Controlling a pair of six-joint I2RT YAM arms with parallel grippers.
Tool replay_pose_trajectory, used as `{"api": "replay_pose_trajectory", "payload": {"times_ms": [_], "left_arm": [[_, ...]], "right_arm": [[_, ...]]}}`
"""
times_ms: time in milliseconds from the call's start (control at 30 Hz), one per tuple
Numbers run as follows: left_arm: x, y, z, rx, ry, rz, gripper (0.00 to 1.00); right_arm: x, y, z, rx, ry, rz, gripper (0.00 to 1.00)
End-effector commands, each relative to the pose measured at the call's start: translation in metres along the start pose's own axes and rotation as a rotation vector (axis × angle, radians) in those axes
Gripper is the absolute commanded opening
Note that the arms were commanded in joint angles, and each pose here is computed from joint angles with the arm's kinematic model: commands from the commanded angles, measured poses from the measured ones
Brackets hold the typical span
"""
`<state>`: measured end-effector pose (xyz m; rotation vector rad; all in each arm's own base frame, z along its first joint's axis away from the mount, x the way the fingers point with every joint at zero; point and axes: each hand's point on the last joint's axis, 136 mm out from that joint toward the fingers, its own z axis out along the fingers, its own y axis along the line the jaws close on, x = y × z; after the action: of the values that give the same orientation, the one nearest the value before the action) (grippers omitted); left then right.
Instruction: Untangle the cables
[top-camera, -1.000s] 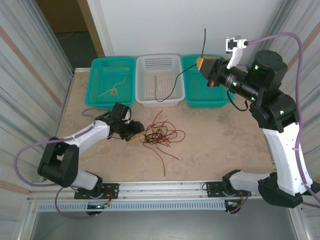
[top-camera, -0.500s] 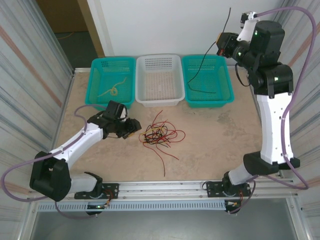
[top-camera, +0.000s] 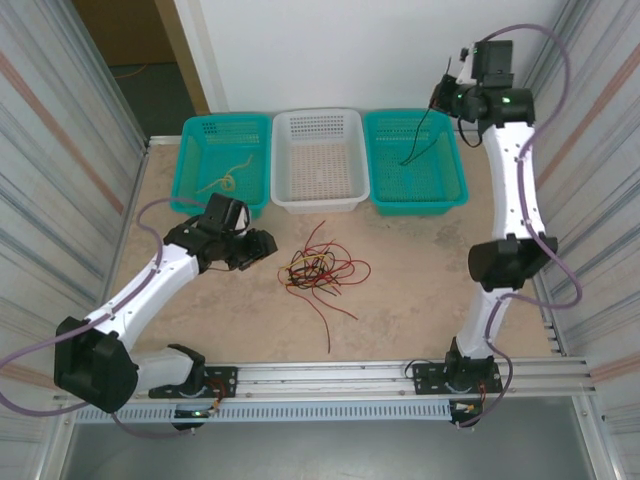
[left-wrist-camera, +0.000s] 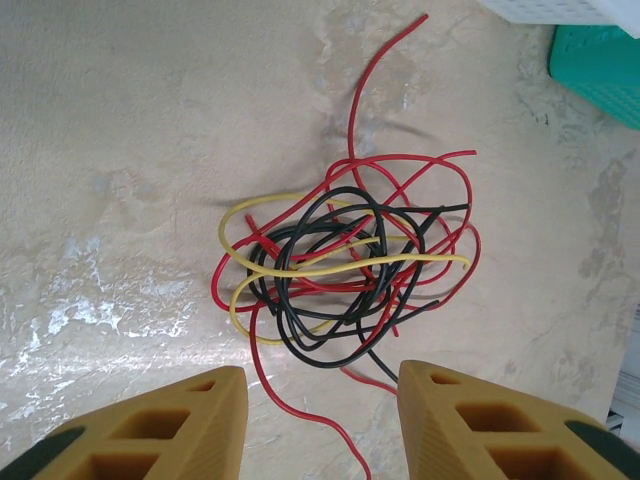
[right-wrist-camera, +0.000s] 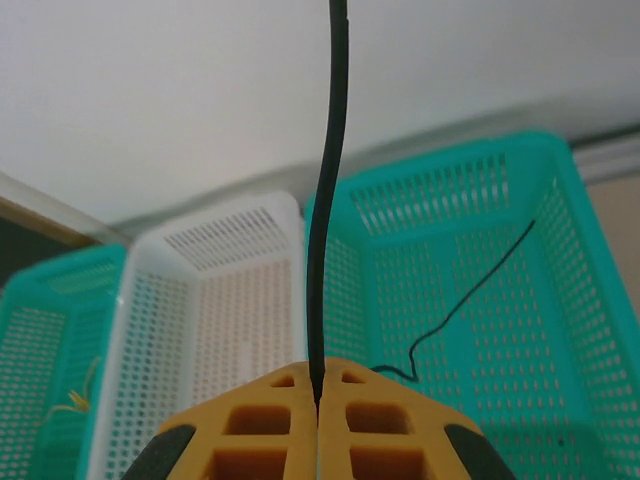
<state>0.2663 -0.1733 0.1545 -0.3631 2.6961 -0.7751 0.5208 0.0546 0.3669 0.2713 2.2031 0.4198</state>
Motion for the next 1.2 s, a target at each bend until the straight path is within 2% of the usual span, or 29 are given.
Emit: {"api": "replay_pose_trajectory", "payload": {"times_ms": [0,133,167,200,233,267,367,533,633,733,800,867,1033,1167], "left_arm": [[0.004,0.004,-0.002,-0.026,0.024,0.021,0.44],[0.007,0.004,0.002,-0.019,0.041,0.017,0.46],[0.007,0.004,0.003,-0.017,0.041,0.018,0.46],[0.008,0.004,0.004,-0.015,0.043,0.017,0.47],[0.008,0.003,0.005,-0.011,0.045,0.018,0.47],[0.008,0.003,0.007,-0.009,0.050,0.017,0.47],[0.010,-0.001,0.012,0.015,0.069,0.016,0.47],[0.015,-0.007,0.023,0.024,0.096,0.030,0.47],[0.022,-0.013,0.033,0.032,0.122,0.041,0.46],[0.030,-0.016,0.047,0.026,0.154,0.048,0.44],[0.032,-0.018,0.055,0.023,0.166,0.044,0.42],[0.031,-0.017,0.060,0.016,0.168,0.029,0.40],[0.019,-0.007,0.059,-0.065,0.126,0.050,0.39],[0.017,0.005,0.055,-0.139,0.122,0.113,0.42]], "right_arm": [[0.038,-0.018,0.027,0.051,0.166,0.008,0.21],[0.061,-0.035,0.040,0.118,0.251,0.029,0.50],[0.065,-0.036,0.040,0.134,0.258,0.028,0.55],[0.067,-0.038,0.038,0.148,0.262,0.027,0.70],[0.068,-0.038,0.035,0.166,0.261,0.021,0.98],[0.069,-0.040,0.031,0.208,0.245,0.004,0.99],[0.068,-0.041,0.010,0.408,0.165,-0.084,0.99],[0.098,-0.008,-0.011,0.522,0.155,-0.314,0.99],[0.141,0.024,-0.016,0.403,0.209,-0.347,0.99],[0.216,0.068,-0.018,0.086,0.389,-0.297,0.97],[0.256,0.087,-0.023,-0.041,0.434,-0.244,0.88],[0.293,0.099,-0.025,-0.135,0.475,-0.174,0.66],[0.363,0.101,-0.016,-0.150,0.637,-0.061,0.34],[0.398,0.103,-0.012,-0.118,0.713,-0.092,0.30]]}}
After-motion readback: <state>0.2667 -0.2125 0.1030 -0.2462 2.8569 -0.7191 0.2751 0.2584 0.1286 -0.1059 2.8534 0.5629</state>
